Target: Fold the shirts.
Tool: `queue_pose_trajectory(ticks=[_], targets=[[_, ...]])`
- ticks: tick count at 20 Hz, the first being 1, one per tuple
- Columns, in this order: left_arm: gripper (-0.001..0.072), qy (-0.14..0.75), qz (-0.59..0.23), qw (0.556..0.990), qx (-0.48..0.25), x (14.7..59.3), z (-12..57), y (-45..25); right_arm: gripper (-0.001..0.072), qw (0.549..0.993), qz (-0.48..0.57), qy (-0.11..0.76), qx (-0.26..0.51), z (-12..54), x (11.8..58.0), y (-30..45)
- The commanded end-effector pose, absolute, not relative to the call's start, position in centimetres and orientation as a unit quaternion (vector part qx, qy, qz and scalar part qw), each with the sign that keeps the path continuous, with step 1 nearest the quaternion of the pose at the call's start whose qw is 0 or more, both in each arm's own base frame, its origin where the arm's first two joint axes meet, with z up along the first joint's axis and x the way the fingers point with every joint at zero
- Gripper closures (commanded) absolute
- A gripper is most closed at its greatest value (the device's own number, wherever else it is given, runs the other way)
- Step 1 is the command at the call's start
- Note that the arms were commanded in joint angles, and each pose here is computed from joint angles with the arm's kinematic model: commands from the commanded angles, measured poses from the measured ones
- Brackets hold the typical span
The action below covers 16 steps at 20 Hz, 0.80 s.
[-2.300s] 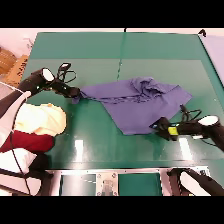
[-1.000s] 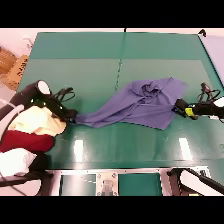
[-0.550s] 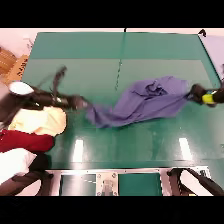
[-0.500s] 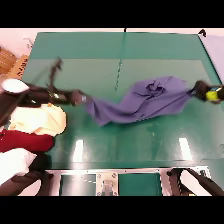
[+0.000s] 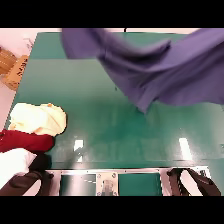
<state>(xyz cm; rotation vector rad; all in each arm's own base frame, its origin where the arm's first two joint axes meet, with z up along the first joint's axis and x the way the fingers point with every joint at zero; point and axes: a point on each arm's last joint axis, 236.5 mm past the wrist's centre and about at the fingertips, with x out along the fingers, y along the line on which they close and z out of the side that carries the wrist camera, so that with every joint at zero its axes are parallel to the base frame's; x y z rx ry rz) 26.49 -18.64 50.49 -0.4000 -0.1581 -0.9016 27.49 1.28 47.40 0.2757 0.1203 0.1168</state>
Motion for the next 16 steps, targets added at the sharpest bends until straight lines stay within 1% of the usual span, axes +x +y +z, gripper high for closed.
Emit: queue_pose_trajectory(ticks=[1,3,5,7,9,11,13,16], targets=[[0.0688,-0.172,-0.422,0.877,-0.150,22.0,57.0,-17.2,0.0700,0.993,0.067,-0.021,0.098,53.3,22.9,3.3],[0.0688,-0.210,-0.408,0.881,-0.117,20.0,59.3,-16.6,0.0700,0.993,0.068,-0.017,0.095,53.1,22.4,3.6],[0.0688,-0.228,-0.377,0.892,-0.102,19.9,60.4,-15.4,0.0700,0.993,0.069,0.004,0.099,51.9,22.9,3.5],[0.0688,-0.238,-0.337,0.905,-0.102,21.3,60.7,-13.9,0.0700,0.991,0.066,0.024,0.110,50.5,24.1,2.9],[0.0687,-0.231,-0.303,0.919,-0.105,23.7,60.2,-12.8,0.0700,0.988,0.063,0.060,0.130,47.7,26.1,2.1],[0.0688,-0.181,-0.301,0.931,-0.102,28.0,57.5,-13.6,0.0700,0.978,0.063,0.117,0.164,43.2,28.8,1.2],[0.0688,-0.099,-0.315,0.939,-0.100,33.9,52.6,-15.3,0.0700,0.961,0.065,0.172,0.205,37.6,31.7,0.4],[0.0688,0.022,-0.314,0.942,-0.116,44.0,43.0,-17.0,0.0700,0.929,0.073,0.240,0.271,28.5,35.6,-0.2]])
